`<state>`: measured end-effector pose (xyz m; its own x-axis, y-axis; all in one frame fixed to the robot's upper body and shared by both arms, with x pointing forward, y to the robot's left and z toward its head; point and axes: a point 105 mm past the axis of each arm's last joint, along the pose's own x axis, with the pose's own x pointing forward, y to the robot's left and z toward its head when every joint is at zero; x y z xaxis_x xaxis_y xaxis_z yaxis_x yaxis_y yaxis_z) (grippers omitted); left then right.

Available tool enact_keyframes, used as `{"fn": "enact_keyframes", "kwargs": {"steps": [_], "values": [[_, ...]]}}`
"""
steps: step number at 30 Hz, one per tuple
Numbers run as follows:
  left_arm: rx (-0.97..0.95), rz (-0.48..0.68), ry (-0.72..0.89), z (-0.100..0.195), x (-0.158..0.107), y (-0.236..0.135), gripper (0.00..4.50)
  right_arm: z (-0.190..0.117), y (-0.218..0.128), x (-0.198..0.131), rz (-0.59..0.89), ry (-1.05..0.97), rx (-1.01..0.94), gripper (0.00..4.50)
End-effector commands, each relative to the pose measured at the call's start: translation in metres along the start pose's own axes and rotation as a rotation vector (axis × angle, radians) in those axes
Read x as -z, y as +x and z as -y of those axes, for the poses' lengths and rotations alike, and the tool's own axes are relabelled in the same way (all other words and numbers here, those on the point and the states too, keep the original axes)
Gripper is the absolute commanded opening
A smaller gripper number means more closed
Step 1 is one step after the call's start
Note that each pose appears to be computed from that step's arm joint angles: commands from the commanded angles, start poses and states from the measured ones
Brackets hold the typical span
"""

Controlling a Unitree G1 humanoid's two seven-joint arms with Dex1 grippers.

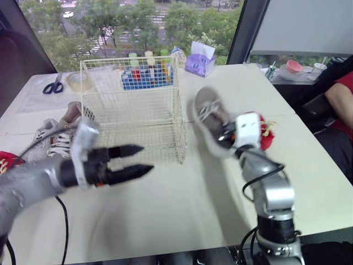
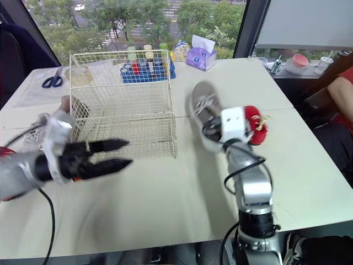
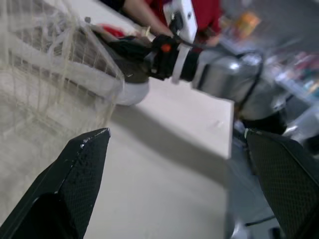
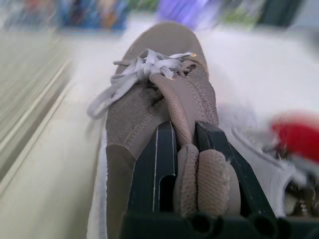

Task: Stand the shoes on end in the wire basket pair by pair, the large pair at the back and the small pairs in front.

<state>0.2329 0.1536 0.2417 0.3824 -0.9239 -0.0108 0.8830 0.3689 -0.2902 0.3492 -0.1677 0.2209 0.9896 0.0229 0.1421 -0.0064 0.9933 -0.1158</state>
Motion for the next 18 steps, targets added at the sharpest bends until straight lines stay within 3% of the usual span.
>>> {"fn": "enact_keyframes", "kwargs": {"steps": [1, 5, 8, 12, 18], "values": [[0.039, 0.095, 0.001, -0.004, -0.033, -0.01, 4.5, 0.012, -0.027, -0.092, 0.348, -0.029, 0.001, 0.12], [0.028, 0.258, 0.047, -0.032, -0.088, -0.007, 4.5, -0.011, -0.053, -0.145, 0.544, -0.265, -0.204, 0.12], [0.055, 0.344, 0.081, -0.045, -0.127, -0.004, 4.5, -0.027, -0.062, -0.16, 0.624, -0.496, -0.355, 0.12], [0.062, 0.341, 0.183, -0.061, -0.16, -0.004, 4.5, -0.034, -0.07, -0.168, 0.706, -0.754, -0.477, 0.12], [0.084, 0.297, 0.266, -0.073, -0.184, -0.002, 4.5, -0.042, -0.076, -0.179, 0.827, -0.835, -0.548, 0.12]]}}
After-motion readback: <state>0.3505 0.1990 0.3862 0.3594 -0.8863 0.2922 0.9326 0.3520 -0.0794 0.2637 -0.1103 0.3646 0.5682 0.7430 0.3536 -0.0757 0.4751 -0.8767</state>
